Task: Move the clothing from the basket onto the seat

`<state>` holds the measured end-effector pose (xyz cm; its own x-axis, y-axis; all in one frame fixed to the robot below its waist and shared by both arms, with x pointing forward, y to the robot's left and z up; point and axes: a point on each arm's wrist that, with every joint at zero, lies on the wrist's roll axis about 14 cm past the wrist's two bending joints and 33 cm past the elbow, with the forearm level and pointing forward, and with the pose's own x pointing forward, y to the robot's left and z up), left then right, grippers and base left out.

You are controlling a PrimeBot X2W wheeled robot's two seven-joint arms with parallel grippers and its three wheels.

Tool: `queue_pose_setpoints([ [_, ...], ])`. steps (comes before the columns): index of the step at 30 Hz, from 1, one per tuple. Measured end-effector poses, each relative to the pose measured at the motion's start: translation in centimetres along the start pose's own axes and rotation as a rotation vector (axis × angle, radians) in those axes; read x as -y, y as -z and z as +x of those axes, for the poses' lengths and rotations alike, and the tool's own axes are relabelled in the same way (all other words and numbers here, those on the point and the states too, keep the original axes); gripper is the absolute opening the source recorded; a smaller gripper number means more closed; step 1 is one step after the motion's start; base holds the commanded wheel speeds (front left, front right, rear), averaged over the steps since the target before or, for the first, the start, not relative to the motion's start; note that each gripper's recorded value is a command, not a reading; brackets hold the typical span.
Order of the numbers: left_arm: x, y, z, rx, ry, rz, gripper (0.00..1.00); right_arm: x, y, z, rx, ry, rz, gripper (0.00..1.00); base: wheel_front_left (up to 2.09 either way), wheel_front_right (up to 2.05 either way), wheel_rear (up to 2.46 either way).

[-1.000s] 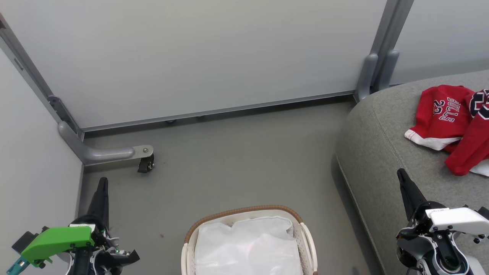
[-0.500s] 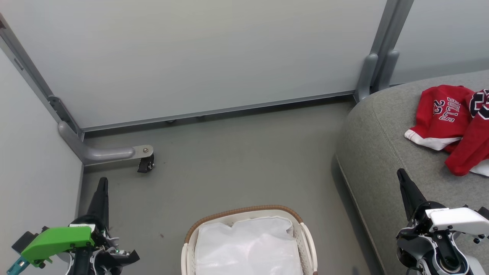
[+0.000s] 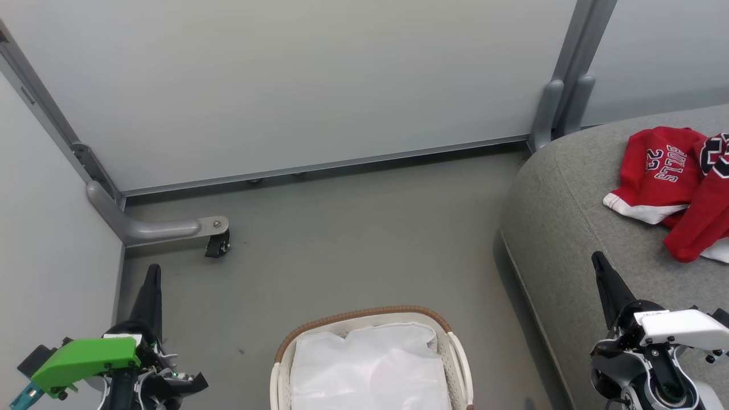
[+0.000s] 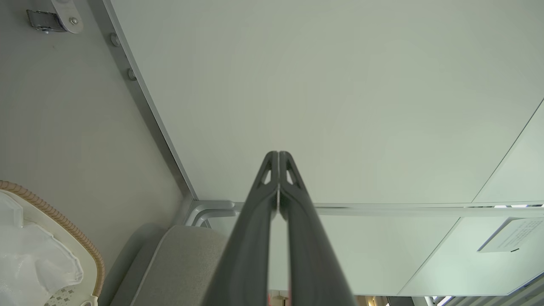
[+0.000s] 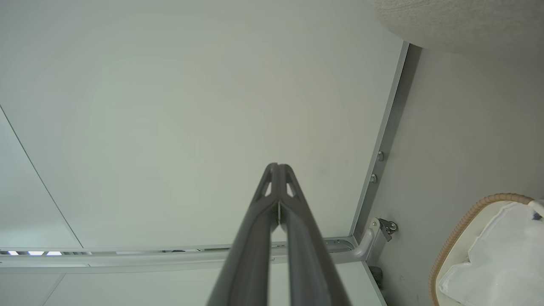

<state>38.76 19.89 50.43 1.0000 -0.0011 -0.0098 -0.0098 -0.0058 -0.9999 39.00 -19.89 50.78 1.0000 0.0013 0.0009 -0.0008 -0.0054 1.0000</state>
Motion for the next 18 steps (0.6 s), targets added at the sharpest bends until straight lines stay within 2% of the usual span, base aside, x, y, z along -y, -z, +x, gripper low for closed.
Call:
queue_pose_setpoints([
  [18,-0.01,0.0,0.0,0.0,0.0,0.0,0.0,0.0,0.0,0.0,0.0,0.0,0.0,0.0,0.0,0.0,0.0],
])
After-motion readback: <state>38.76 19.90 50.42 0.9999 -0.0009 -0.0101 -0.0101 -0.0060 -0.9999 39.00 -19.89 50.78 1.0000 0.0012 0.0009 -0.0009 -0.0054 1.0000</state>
